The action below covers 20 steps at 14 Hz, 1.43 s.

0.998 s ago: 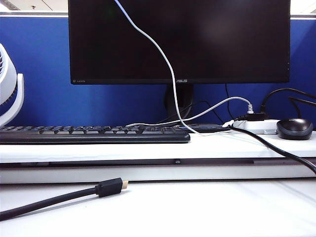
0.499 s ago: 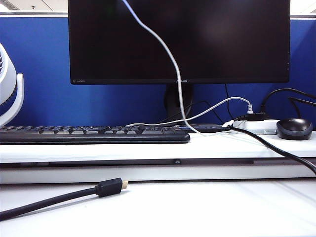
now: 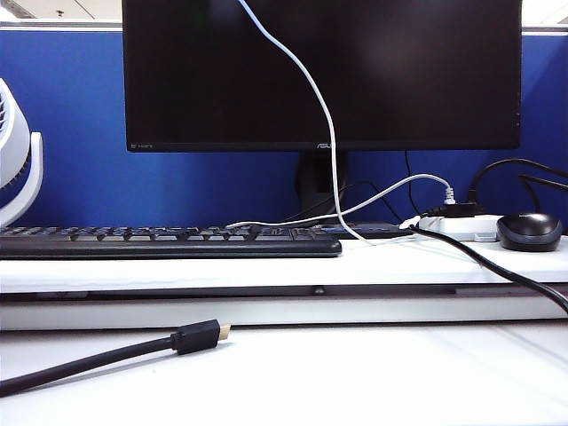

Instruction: Pick up the Type-C charging cable and the charging base, insert one end of the Type-C charger into the corresponding slot on the base, and finally place the plugged-in charger back on the table.

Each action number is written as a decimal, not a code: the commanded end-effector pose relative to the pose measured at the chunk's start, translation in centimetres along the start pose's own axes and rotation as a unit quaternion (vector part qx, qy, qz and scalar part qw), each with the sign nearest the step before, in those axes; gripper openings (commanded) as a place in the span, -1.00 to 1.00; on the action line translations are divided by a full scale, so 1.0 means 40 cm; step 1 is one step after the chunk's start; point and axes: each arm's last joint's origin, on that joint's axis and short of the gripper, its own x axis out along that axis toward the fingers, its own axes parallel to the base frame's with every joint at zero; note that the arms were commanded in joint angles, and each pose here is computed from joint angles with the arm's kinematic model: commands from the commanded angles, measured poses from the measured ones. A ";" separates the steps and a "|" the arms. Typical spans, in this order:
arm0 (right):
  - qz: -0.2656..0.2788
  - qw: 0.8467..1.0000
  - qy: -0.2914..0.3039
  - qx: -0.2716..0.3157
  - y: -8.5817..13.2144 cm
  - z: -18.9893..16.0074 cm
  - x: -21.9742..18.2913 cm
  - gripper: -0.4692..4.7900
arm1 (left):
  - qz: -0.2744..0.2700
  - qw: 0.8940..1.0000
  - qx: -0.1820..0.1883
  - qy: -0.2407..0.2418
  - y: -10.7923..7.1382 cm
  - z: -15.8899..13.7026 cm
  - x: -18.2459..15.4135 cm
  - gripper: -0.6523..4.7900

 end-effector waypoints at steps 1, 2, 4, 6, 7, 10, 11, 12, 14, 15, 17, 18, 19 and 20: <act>-0.017 1.000 -0.003 0.004 -0.013 0.000 -0.006 -0.83 | -0.012 1.000 0.011 0.008 -0.015 0.001 -0.002 -0.78; -0.015 1.000 -0.011 0.004 -0.012 0.009 -0.006 -0.83 | -0.014 1.000 0.013 0.007 -0.019 0.003 -0.002 -0.78; -0.014 1.000 -0.015 0.001 -0.014 0.016 -0.011 -0.83 | -0.015 1.000 0.014 0.008 -0.020 0.003 -0.002 -0.78; -0.026 1.000 -0.014 0.002 -0.022 0.014 -0.018 -0.83 | -0.015 1.000 0.014 0.008 -0.020 0.003 -0.002 -0.78; -0.026 1.000 -0.014 0.002 -0.022 0.014 -0.018 -0.83 | -0.015 1.000 0.014 0.008 -0.020 0.003 -0.002 -0.78; -0.024 0.999 -0.016 -0.028 -0.020 0.017 -0.018 -0.83 | -0.015 1.000 0.014 0.008 -0.020 0.003 -0.002 -0.78; -0.018 0.998 -0.023 -0.057 -0.017 0.023 -0.018 -0.83 | -0.013 1.000 0.013 0.004 -0.019 0.004 -0.002 -0.78; -0.014 0.998 -0.031 -0.057 -0.015 0.030 -0.019 -0.83 | -0.013 1.000 0.014 0.004 -0.019 0.004 -0.002 -0.78; -0.013 0.998 -0.019 -0.055 -0.015 0.028 -0.018 -0.83 | -0.011 1.000 0.014 0.001 -0.019 0.004 -0.002 -0.78; -0.012 0.998 -0.009 -0.054 -0.015 0.027 -0.018 -0.83 | -0.006 1.000 0.014 -0.008 -0.018 0.006 -0.002 -0.78; -0.013 0.998 -0.010 -0.054 -0.015 0.027 -0.019 -0.83 | -0.002 1.000 0.014 -0.014 -0.018 0.006 -0.002 -0.78; -0.012 0.998 -0.010 -0.054 -0.015 0.027 -0.018 -0.82 | -0.002 1.000 0.015 -0.014 -0.018 0.007 -0.002 -0.78; -0.006 0.999 -0.011 -0.033 -0.011 0.028 -0.015 -0.83 | -0.003 1.000 0.015 -0.014 -0.018 0.007 -0.002 -0.78; -0.006 1.000 -0.012 -0.009 -0.011 0.028 -0.015 -0.83 | -0.005 1.000 0.027 -0.016 -0.022 0.009 -0.002 -0.78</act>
